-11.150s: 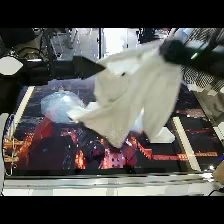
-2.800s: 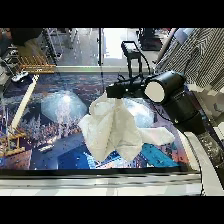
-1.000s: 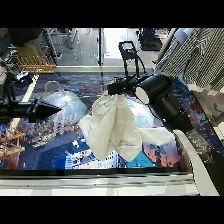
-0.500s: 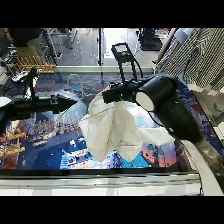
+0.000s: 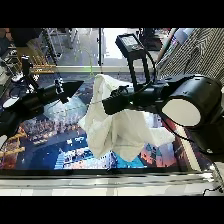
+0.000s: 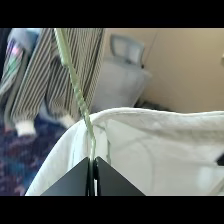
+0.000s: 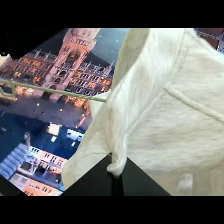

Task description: Fold the clothes and pants, and hang the long-sleeved shirts on hangers.

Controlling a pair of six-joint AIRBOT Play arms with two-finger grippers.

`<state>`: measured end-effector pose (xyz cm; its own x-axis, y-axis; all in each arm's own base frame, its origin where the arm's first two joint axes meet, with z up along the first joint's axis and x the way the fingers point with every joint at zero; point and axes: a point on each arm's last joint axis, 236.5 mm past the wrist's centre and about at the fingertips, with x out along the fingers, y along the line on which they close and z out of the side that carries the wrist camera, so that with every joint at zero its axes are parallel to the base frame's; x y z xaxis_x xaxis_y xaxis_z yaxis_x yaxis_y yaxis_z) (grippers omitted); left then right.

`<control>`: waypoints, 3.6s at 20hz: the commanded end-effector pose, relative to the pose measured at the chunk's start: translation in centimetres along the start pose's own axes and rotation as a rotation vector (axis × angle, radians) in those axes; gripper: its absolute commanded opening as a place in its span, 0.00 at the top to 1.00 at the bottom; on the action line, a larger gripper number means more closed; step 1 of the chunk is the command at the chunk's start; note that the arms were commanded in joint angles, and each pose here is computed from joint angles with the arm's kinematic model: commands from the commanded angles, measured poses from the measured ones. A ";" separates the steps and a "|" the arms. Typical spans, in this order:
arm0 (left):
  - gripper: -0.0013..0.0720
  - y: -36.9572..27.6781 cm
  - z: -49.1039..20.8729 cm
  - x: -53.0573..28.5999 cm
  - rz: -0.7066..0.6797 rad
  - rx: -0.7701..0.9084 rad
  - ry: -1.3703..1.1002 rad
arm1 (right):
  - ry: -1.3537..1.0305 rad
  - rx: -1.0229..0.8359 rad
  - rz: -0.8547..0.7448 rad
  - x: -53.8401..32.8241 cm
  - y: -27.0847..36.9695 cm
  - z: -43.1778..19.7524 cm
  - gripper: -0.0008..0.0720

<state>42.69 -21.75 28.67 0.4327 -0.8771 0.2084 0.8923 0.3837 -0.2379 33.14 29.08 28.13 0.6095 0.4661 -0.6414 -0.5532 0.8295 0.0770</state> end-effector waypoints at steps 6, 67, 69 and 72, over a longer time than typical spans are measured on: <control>0.96 -1.9 -0.1 -0.9 -0.181 0.043 -0.202 | 0.000 -0.764 -0.291 -2.8 -7.1 2.3 0.41; 0.97 9.4 -1.3 1.3 0.815 -0.157 0.082 | 0.034 -0.297 -0.109 -0.7 -12.3 2.0 0.95; 0.97 12.8 2.7 -2.0 0.904 -0.160 0.034 | 0.025 -0.297 -0.082 -0.7 -11.7 2.1 0.95; 0.97 14.3 4.8 -4.0 0.920 -0.130 0.098 | 0.029 -0.373 -0.076 -0.6 -11.6 2.0 0.95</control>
<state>53.54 -15.33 27.11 0.9398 -0.2948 -0.1731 0.2039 0.8898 -0.4082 40.99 19.03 29.36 0.6709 0.3587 -0.6490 -0.6212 0.7499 -0.2276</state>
